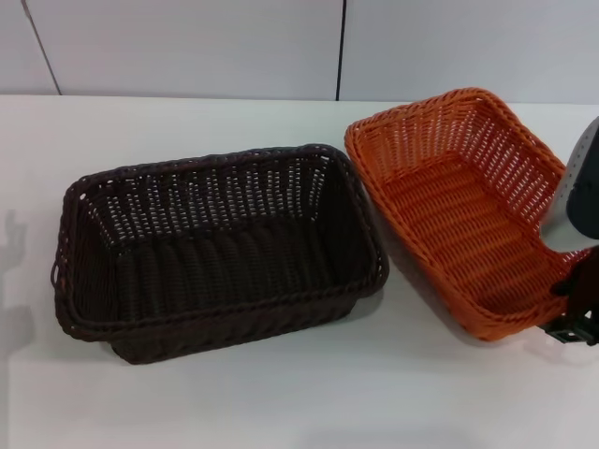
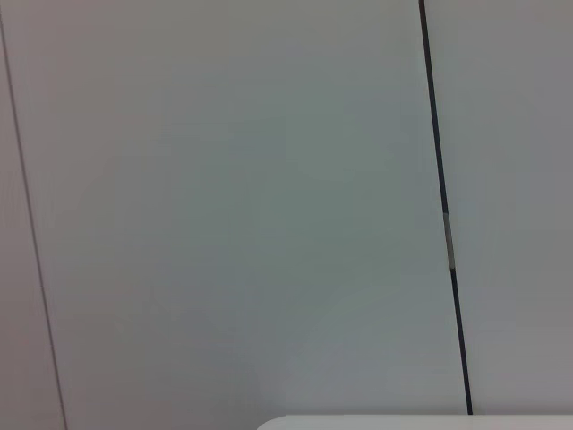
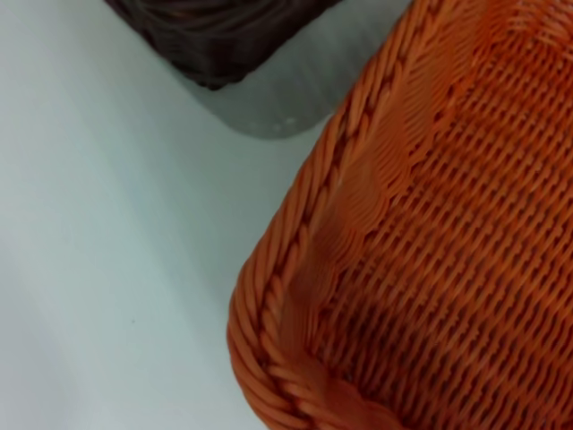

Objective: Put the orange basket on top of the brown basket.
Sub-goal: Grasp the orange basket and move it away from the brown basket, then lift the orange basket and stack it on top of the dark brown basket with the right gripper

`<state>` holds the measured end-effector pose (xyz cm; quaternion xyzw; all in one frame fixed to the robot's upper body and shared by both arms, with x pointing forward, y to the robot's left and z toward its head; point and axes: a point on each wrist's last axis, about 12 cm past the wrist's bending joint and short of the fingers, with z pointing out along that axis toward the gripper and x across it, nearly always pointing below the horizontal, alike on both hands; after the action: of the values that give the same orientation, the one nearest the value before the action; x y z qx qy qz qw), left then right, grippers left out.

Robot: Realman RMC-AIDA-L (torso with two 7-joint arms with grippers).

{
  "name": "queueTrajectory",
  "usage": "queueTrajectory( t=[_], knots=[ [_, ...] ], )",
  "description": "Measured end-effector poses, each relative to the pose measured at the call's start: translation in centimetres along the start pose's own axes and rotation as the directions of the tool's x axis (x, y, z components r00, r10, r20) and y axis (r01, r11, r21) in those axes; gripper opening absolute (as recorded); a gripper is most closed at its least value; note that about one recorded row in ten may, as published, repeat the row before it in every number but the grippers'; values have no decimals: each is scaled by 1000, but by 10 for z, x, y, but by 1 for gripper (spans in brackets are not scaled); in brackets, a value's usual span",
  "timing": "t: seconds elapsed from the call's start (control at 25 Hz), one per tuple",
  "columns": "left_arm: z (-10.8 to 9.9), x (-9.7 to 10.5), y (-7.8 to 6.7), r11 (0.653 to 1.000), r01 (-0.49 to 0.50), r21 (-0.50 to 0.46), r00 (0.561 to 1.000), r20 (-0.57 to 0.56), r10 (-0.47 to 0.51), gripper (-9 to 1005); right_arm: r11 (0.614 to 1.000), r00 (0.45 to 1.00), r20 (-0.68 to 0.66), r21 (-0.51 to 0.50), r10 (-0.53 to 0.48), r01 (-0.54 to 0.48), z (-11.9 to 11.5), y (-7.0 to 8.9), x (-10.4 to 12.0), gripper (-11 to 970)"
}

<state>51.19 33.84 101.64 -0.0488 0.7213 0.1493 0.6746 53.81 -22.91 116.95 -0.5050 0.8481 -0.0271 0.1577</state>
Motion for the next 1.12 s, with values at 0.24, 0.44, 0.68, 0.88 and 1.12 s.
queueTrajectory(
  t=[0.24, 0.44, 0.68, 0.88, 1.12],
  knots=[
    [2, 1, 1, 1000, -10, -1, 1000, -3, 10, 725, 999, 999, 13, -5, 34, -34, 3, -2, -5, 359],
    [2, 1, 2, 1000, -14, -4, 1000, -6, 14, 724, 997, 995, 74, 39, 61, -64, -13, -5, -17, 315],
    [3, 2, 4, 1000, -22, -6, 1000, -10, 22, 724, 991, 986, 139, 88, 88, -100, -40, -13, -29, 271],
    [5, 2, 3, 1000, -28, -3, 1000, -11, 28, 724, 988, 979, 195, 130, 58, -85, -61, -14, -45, 252],
    [6, 2, 4, 1000, 10, -3, 1000, -13, -10, 724, 971, 958, 246, 221, -148, 93, -87, -8, -81, 225]
  ],
)
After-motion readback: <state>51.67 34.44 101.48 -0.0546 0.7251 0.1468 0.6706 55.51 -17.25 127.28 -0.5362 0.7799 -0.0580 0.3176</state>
